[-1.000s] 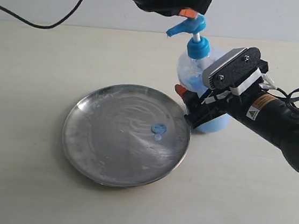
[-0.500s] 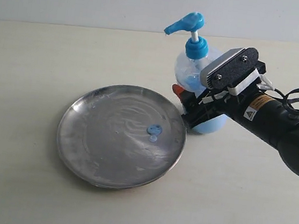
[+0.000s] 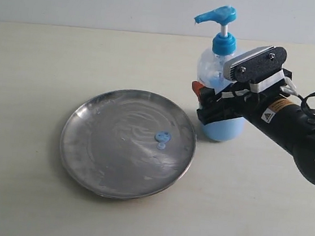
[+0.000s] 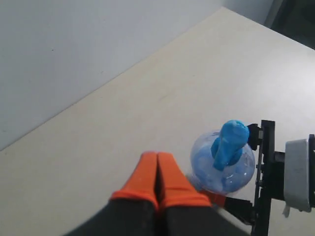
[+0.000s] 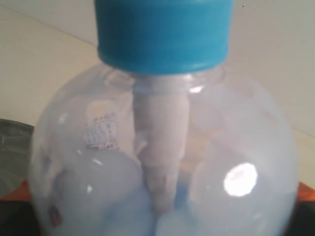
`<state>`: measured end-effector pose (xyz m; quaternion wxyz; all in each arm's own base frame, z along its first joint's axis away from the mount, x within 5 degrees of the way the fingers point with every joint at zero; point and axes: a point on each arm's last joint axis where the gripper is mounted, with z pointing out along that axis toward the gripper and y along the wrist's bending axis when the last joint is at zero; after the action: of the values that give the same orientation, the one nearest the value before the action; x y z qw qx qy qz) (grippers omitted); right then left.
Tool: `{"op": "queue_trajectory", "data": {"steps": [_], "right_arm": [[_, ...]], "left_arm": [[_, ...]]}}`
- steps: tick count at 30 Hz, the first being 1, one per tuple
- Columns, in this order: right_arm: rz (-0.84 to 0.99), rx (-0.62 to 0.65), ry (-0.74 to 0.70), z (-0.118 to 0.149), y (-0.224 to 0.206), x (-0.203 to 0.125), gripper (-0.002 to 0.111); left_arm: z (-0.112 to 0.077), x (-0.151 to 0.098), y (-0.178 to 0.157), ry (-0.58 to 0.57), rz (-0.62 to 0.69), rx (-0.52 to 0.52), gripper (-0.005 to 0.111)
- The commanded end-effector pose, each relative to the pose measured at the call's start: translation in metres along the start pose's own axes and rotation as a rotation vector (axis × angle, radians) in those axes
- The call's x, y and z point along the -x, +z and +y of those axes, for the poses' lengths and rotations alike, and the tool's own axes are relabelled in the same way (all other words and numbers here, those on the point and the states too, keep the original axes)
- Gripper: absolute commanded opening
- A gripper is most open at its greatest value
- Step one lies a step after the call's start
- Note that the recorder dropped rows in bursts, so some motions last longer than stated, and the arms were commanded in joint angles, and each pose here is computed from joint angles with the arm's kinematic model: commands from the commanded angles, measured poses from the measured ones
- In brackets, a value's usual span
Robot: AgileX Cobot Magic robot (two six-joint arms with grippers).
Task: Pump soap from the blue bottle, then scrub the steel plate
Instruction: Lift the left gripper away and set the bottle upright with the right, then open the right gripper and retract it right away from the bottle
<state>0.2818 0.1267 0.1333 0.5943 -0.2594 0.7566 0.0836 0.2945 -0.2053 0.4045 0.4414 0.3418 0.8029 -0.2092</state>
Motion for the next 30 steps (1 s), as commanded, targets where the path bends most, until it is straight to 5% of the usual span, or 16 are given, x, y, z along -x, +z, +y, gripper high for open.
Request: {"op": "queue_trajectory", "data": {"steps": [1,9,21,30], "right_arm": [[-0.069,-0.039,0.087,-0.011,-0.001,0.006,0.0],[-0.072,-0.082,0.178,-0.026,-0.003,0.004,0.0],[-0.101,-0.083,0.233,-0.024,0.003,-0.007,0.0],[-0.097,-0.076,0.202,-0.023,0.003,-0.008,0.005]], "left_arm": [[0.007,-0.006,-0.017,-0.026,-0.001,0.035,0.0],[0.013,-0.037,-0.048,-0.086,-0.009,0.096,0.0],[-0.007,-0.074,-0.113,-0.079,-0.113,0.161,0.0],[-0.011,-0.108,-0.118,-0.065,-0.12,0.202,0.0]]}}
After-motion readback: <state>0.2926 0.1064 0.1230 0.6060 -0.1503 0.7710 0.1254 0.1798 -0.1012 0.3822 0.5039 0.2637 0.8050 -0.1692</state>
